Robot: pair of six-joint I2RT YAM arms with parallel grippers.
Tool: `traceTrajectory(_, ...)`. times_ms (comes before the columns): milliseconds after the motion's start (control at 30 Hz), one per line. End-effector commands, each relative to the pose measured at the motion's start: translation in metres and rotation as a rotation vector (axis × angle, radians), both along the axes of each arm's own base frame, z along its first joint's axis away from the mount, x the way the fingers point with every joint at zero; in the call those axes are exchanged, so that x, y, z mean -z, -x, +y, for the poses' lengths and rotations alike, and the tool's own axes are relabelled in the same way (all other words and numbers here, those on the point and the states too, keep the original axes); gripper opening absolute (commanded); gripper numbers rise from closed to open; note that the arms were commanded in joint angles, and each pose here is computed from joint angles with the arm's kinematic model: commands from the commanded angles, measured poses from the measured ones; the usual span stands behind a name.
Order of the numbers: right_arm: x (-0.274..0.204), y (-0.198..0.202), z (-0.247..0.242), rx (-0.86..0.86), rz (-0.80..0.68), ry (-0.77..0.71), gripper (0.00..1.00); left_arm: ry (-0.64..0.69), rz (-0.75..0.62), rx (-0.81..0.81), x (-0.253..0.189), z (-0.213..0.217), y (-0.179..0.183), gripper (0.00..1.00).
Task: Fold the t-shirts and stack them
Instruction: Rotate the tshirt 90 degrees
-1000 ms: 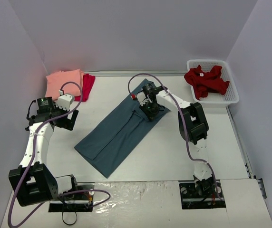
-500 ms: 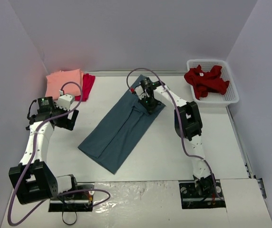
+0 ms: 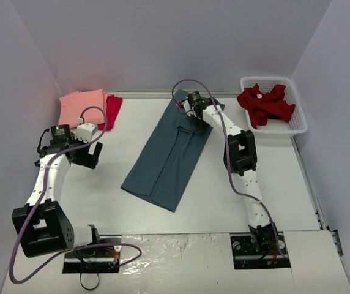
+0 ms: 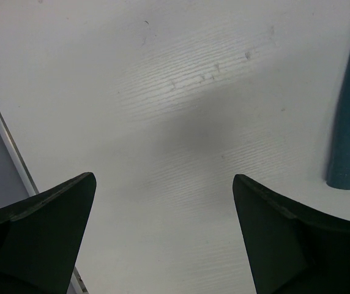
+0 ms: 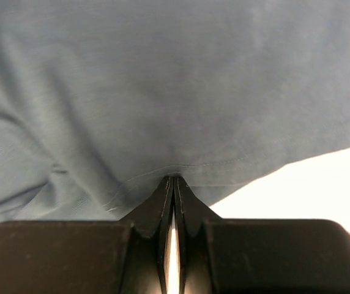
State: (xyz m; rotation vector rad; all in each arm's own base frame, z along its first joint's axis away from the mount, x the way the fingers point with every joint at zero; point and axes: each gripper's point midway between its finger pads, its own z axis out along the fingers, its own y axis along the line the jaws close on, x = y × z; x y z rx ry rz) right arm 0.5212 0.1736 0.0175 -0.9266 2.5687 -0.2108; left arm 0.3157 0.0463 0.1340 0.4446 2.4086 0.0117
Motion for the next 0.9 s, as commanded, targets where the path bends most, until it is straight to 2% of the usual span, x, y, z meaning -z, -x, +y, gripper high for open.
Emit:
traceTrajectory(0, 0.006, -0.009, -0.03, 0.056, -0.015, 0.118, 0.0, 0.022, -0.021, 0.004, -0.013, -0.002, -0.007, 0.94)
traceTrajectory(133, 0.0, -0.019, -0.045, 0.098, -0.06, 0.172, 0.0, 0.035, -0.017, 0.02, -0.011, -0.005, -0.008, 0.94)
traceTrajectory(300, -0.01, -0.017, -0.039, 0.079, -0.05, 0.099, 0.0, 0.041, 0.002, 0.027, -0.007, -0.008, -0.008, 0.94)
traceTrajectory(600, -0.09, -0.021, -0.034, 0.067, -0.166, -0.006, 0.0, 0.046, -0.011, 0.044, -0.01, -0.011, -0.005, 0.94)
traceTrajectory(733, -0.092, -0.033, -0.036, 0.093, -0.195, -0.016, 0.0, 0.059, -0.004, 0.056, -0.009, -0.014, -0.006, 0.94)
traceTrajectory(867, -0.075, -0.045, -0.035, 0.113, -0.208, 0.002, 0.0, 0.057, 0.004, 0.054, -0.007, -0.013, -0.005, 0.94)
